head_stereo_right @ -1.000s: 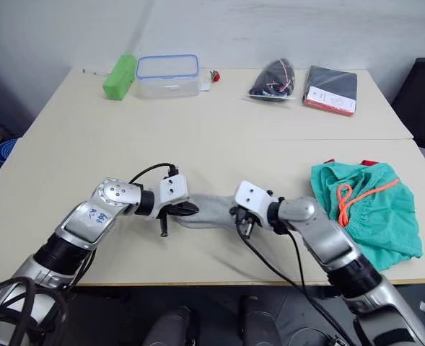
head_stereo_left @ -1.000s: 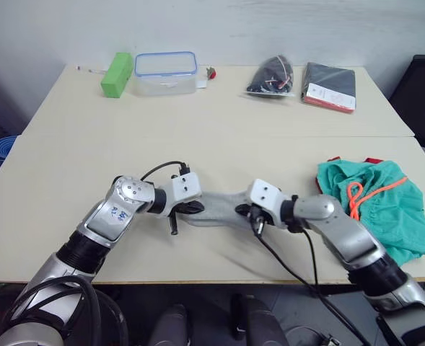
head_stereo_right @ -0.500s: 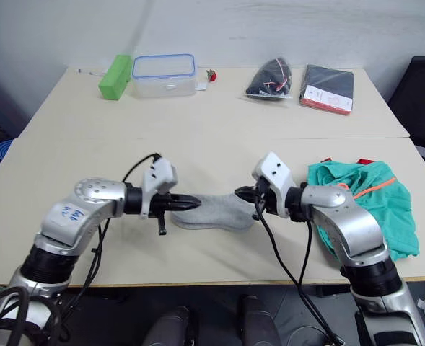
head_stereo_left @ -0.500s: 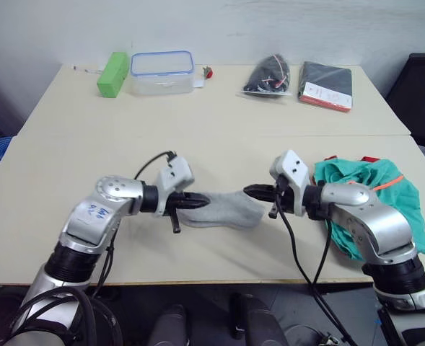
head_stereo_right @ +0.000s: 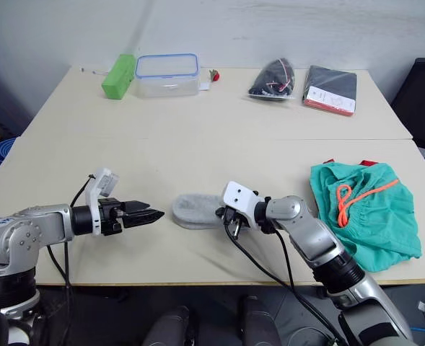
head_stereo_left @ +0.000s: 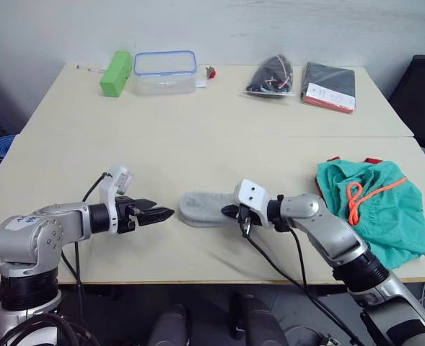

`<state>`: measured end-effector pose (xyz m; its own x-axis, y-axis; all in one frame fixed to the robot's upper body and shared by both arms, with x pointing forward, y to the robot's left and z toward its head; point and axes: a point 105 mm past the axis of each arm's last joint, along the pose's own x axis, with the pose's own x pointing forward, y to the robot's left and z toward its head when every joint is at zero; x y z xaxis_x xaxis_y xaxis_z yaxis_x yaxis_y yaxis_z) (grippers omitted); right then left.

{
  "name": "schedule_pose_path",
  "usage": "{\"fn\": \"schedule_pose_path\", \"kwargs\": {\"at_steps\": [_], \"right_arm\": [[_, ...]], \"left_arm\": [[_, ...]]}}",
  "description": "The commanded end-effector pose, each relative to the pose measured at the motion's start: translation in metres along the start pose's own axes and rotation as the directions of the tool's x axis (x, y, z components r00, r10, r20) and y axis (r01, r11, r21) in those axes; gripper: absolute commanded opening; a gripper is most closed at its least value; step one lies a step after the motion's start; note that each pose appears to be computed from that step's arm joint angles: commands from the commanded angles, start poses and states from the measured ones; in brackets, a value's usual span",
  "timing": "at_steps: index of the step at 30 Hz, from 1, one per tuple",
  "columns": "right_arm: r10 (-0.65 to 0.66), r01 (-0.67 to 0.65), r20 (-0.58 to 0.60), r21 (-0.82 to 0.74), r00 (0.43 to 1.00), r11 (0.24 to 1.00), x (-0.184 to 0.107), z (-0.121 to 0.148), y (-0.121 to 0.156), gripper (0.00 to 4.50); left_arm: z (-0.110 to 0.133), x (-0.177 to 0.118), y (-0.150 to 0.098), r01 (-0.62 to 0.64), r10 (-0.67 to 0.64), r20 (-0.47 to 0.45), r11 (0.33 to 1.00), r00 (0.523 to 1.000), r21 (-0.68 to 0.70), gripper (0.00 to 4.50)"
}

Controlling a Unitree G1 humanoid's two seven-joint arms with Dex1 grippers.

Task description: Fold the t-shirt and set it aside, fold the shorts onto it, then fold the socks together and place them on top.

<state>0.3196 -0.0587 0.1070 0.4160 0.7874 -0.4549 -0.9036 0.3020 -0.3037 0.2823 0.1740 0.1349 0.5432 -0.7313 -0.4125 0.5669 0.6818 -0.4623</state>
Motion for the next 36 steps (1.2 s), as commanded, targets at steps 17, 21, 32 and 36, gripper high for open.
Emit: {"fn": "schedule_pose_path", "kwargs": {"at_steps": [17,21,32,36], "right_arm": [[-0.097,0.091,0.063,0.082,0.993,0.992,-0.025,0.011,-0.015,0.00],[-0.128,0.121,0.048,0.114,0.991,0.986,-0.041,0.009,-0.020,0.00],[-0.088,0.090,-0.025,0.129,0.996,0.988,-0.026,-0.019,-0.002,0.00],[-0.088,0.092,-0.034,0.133,0.996,0.987,-0.024,-0.024,0.001,0.00]], "left_arm": [[-0.001,0.043,0.003,0.029,-0.027,0.009,0.966,1.000,-0.258,4.46],[0.001,0.046,0.003,0.031,-0.029,0.009,0.963,1.000,-0.268,4.46],[-0.003,0.065,0.005,0.022,-0.039,-0.052,0.959,0.998,-0.282,4.46],[-0.002,0.068,0.002,0.046,-0.068,-0.071,0.961,0.995,-0.274,3.55]]}}
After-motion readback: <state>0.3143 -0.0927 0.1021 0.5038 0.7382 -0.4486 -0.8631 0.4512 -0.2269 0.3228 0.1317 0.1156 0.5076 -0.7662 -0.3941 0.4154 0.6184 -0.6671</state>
